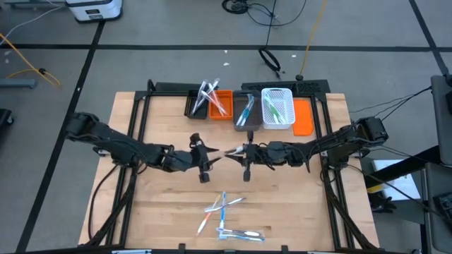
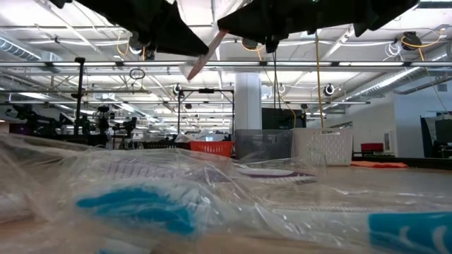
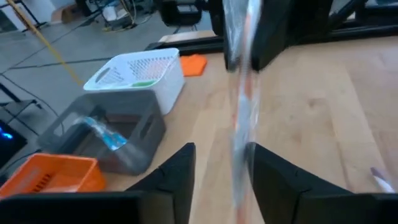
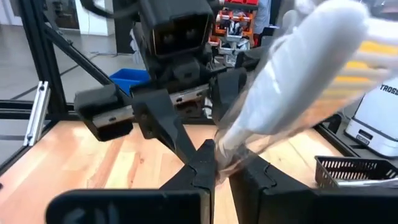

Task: Pick & Place Toothbrushes
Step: Put the orange toothbrush into the orange basket

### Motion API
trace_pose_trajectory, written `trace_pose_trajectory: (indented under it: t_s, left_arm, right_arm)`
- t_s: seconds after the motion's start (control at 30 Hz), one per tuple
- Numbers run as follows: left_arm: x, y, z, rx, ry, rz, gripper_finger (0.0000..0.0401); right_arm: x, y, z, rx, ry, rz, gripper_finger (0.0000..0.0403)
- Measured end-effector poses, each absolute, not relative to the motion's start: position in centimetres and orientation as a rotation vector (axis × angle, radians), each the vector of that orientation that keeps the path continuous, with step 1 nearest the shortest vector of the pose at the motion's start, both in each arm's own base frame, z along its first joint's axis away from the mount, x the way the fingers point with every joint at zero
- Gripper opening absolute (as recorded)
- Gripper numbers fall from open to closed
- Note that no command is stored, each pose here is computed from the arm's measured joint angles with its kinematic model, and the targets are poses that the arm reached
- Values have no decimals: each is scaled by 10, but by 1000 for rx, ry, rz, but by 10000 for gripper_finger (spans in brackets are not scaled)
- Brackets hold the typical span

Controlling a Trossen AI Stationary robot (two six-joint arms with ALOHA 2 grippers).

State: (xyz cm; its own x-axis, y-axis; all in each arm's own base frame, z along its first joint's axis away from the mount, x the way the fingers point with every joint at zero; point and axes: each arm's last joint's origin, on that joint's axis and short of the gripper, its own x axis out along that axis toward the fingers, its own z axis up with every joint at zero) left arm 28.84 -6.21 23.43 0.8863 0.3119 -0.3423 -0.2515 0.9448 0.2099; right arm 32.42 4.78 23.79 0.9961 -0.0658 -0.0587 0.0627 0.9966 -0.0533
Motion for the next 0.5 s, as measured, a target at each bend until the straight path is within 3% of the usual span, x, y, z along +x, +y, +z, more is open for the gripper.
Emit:
trace_pose_trajectory:
  t_s: [0.2,0.5]
  left_arm:
    - [275,-58,238,119,453,321,177]
    - [264,-62,225,43,584,335,173]
  right_arm:
    - [326,38,242,-50,14,-84,17]
    - [332,0,250,-8,0,-160,17]
